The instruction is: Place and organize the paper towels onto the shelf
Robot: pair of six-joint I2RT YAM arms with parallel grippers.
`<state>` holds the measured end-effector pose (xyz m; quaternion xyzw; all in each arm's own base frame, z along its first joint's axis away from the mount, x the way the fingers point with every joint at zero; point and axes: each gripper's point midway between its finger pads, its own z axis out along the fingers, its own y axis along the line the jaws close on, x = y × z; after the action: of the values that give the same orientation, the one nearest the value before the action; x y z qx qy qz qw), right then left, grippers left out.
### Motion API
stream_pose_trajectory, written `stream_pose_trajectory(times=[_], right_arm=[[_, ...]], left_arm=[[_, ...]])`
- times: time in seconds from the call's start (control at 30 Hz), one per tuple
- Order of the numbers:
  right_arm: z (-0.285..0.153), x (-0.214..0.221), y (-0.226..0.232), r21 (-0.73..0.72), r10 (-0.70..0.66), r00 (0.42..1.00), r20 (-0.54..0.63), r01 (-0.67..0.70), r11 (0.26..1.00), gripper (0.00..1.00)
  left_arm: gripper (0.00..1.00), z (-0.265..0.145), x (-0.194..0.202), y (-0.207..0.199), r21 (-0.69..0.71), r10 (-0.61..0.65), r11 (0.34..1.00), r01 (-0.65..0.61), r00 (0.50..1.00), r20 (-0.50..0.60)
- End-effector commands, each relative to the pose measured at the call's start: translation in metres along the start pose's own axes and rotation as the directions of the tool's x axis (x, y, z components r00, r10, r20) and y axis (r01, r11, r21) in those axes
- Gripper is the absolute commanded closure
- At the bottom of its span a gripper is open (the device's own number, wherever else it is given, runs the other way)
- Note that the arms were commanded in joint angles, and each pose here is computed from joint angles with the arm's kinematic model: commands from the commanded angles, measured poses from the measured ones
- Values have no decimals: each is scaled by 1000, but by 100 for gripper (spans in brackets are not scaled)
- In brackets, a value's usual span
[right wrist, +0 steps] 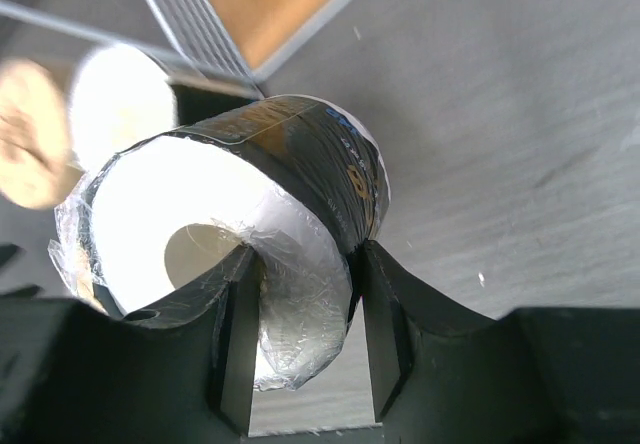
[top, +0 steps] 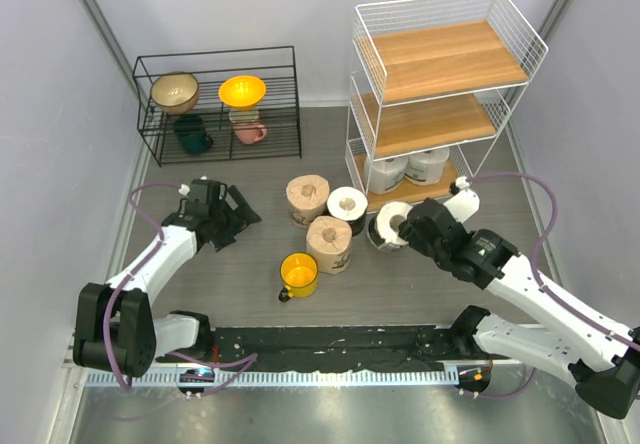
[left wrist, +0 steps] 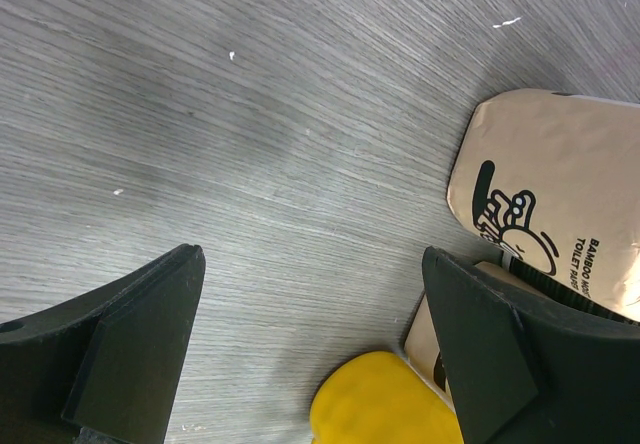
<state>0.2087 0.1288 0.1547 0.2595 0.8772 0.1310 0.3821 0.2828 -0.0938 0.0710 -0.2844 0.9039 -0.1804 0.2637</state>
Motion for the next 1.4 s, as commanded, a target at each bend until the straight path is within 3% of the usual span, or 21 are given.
stream_pose_trajectory(times=[0.0,0.27,0.57,0.87,1.37], right_arm=[[-25,-70,24,-12,24,974,224,-22,1000,66],[-63,-152,32,-24,110,918,380,-109,994,65],[-102,-209,35,-29,121,857,502,-123,992,64],[-81,-235,48,9,84,888,452,-99,995,63],[-64,-282,37,-14,120,878,463,-128,992,63]], left_arm=[[5,-6,-13,-16,39,24,999,-25,999,39],[4,-8,-13,-13,34,26,999,-27,999,42],[4,-11,-15,-16,37,27,999,-29,999,45],[4,-10,-13,-14,33,27,999,-28,999,39],[5,-5,-10,-11,26,25,999,-26,999,30]])
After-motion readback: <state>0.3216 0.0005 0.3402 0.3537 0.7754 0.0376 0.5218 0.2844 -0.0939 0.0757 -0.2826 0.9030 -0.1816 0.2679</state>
